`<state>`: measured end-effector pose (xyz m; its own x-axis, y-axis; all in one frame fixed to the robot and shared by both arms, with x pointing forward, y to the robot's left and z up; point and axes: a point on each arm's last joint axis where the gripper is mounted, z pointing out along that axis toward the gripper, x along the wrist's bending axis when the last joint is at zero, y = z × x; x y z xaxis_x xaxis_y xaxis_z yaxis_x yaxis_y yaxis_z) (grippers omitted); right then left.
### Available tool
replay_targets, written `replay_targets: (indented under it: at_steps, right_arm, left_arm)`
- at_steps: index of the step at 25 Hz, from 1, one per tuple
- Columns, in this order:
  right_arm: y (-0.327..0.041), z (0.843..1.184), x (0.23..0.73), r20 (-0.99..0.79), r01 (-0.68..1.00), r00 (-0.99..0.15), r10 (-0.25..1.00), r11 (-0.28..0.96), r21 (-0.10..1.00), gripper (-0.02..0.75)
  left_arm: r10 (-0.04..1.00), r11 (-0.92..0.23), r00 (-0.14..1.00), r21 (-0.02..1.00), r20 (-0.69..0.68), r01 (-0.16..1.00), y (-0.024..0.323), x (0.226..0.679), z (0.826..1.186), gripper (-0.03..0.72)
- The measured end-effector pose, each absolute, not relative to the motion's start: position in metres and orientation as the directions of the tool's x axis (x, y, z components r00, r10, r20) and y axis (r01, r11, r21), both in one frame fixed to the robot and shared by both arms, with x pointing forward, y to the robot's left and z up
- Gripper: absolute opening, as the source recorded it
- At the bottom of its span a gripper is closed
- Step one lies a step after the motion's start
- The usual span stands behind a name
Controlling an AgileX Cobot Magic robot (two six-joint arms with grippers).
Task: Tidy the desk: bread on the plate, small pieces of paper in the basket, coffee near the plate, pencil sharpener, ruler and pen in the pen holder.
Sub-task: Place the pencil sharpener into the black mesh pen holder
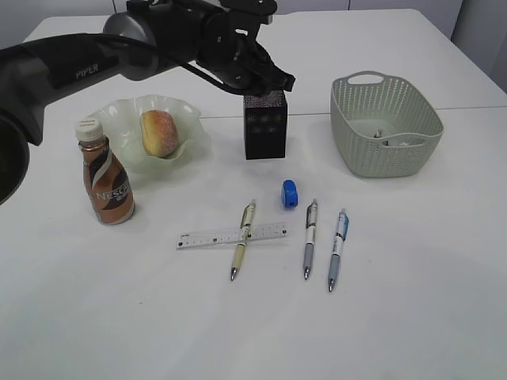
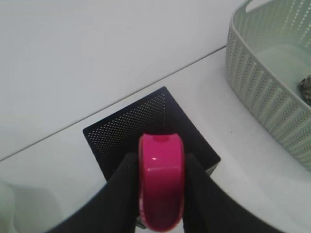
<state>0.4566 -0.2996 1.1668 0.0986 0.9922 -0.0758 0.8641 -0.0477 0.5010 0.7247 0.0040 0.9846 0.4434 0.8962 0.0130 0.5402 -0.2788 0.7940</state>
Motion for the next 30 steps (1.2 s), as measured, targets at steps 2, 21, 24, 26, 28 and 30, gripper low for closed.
replay_targets:
  at_steps: [2, 21, 24, 26, 28, 30]
  right_arm:
    - [-0.300, 1.167, 0.457, -0.076, 0.864, 0.099, 0.992, -0.048, 0.501, 0.574]
    - [-0.300, 1.167, 0.457, -0.079, 0.864, 0.099, 0.992, -0.046, 0.501, 0.574]
    - [-0.300, 1.167, 0.457, -0.079, 0.864, 0.099, 0.992, -0.046, 0.501, 0.574]
    - [-0.300, 1.167, 0.457, -0.079, 0.864, 0.099, 0.992, -0.046, 0.501, 0.574]
    - [-0.300, 1.167, 0.457, -0.079, 0.864, 0.099, 0.992, -0.046, 0.501, 0.573]
    - [-0.300, 1.167, 0.457, -0.079, 0.864, 0.099, 0.992, -0.046, 0.501, 0.573]
  left_arm:
    - [0.897, -0.281, 0.442, 0.789, 0.014, 0.546, 0.004, 0.724, 0.984, 0.167]
    - [0.901, -0.287, 0.433, 0.758, 0.007, 0.585, 0.007, 0.717, 0.998, 0.167]
    - [0.902, -0.284, 0.431, 0.761, 0.007, 0.583, 0.009, 0.710, 1.018, 0.167]
    - [0.904, -0.289, 0.427, 0.749, 0.009, 0.596, 0.012, 0.705, 1.028, 0.167]
    - [0.907, -0.293, 0.422, 0.737, 0.012, 0.609, 0.015, 0.702, 1.035, 0.167]
    - [0.909, -0.297, 0.417, 0.723, 0.015, 0.624, 0.018, 0.698, 1.042, 0.167]
